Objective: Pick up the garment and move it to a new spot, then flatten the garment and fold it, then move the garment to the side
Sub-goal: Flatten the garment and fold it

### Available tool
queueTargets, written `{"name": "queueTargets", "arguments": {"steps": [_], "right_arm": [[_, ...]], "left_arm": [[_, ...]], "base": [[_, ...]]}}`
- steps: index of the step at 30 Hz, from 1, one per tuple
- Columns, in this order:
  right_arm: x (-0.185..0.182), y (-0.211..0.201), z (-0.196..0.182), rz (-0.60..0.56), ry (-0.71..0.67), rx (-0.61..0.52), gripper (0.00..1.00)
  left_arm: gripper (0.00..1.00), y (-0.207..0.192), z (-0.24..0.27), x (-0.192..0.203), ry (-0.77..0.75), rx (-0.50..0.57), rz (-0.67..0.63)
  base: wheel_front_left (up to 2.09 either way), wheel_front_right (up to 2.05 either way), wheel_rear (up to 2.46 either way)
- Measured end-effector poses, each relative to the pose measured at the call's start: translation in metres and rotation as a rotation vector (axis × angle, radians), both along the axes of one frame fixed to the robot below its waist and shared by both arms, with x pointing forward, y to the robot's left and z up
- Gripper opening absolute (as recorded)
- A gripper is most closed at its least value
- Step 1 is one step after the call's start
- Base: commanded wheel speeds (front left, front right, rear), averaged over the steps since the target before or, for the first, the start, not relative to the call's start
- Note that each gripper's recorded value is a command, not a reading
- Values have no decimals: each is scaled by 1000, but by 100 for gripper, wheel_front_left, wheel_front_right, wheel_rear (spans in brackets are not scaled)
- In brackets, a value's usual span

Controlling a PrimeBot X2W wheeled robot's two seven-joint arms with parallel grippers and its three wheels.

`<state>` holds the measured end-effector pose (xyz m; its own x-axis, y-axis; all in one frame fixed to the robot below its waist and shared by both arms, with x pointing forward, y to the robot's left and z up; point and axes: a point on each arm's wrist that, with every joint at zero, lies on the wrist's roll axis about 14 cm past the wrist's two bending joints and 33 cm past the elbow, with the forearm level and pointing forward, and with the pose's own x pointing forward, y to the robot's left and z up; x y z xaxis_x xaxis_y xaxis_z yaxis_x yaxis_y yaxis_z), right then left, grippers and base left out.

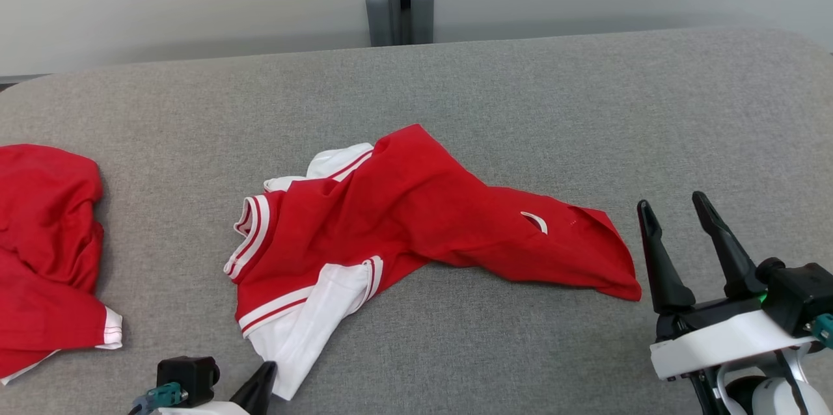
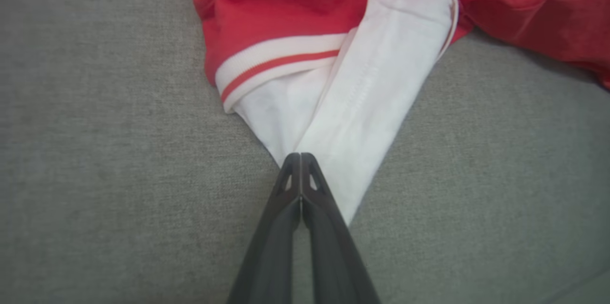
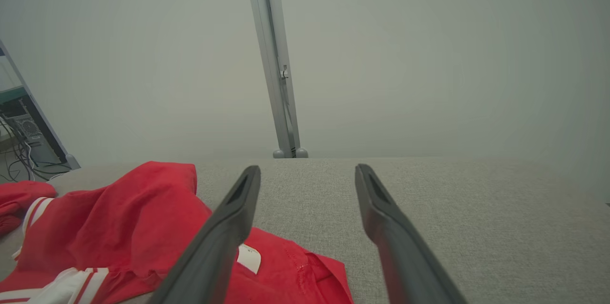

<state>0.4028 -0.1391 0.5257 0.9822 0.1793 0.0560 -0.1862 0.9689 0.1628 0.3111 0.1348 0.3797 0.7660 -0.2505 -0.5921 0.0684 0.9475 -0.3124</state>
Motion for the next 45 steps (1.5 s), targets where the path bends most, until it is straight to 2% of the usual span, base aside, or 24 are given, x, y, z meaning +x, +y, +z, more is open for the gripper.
{"name": "queueTargets", "arguments": {"steps": [6, 10, 13, 14, 16, 17, 19, 24, 29, 32, 39, 45], "right_arm": [[4, -3, 5, -10, -19, 0, 100], [7, -5, 10, -16, -39, -2, 100], [7, -6, 12, -21, -46, -4, 100], [7, -7, 13, -21, -50, -5, 100], [7, -7, 15, -21, -56, -4, 100], [7, -7, 16, -22, -59, -4, 100], [6, -6, 18, -21, -64, -4, 100], [5, -6, 24, -21, -80, -4, 100], [3, -8, 25, -25, -82, -13, 100], [1, -9, 27, -28, -90, -16, 100], [-6, -11, 22, -36, -73, -25, 100], [-12, -12, 19, -37, -62, -25, 100]], "left_arm": [[0, 6, 9, 11, -65, 20, 19], [0, 15, 29, 27, -164, 33, 57], [0, 22, 56, 44, -285, 38, 94], [0, 27, 83, 58, -400, 43, 127], [0, 31, 112, 70, -511, 45, 153], [45, 34, 125, 75, -563, 48, 162], [100, 38, 152, 84, -665, 53, 183], [100, 47, 213, 97, -877, 62, 239], [100, 59, 234, 100, -961, 102, 267], [100, 62, 233, 97, -966, 130, 262], [100, 56, 196, 82, -872, 163, 198], [100, 62, 180, 70, -821, 167, 212]], "base": [[0, 0, 0], [0, 0, 0], [0, 0, 0], [0, 0, 0], [0, 0, 0], [0, 0, 0], [0, 0, 0], [0, 0, 0], [0, 0, 0], [0, 0, 0], [0, 0, 0], [0, 0, 0]]}}
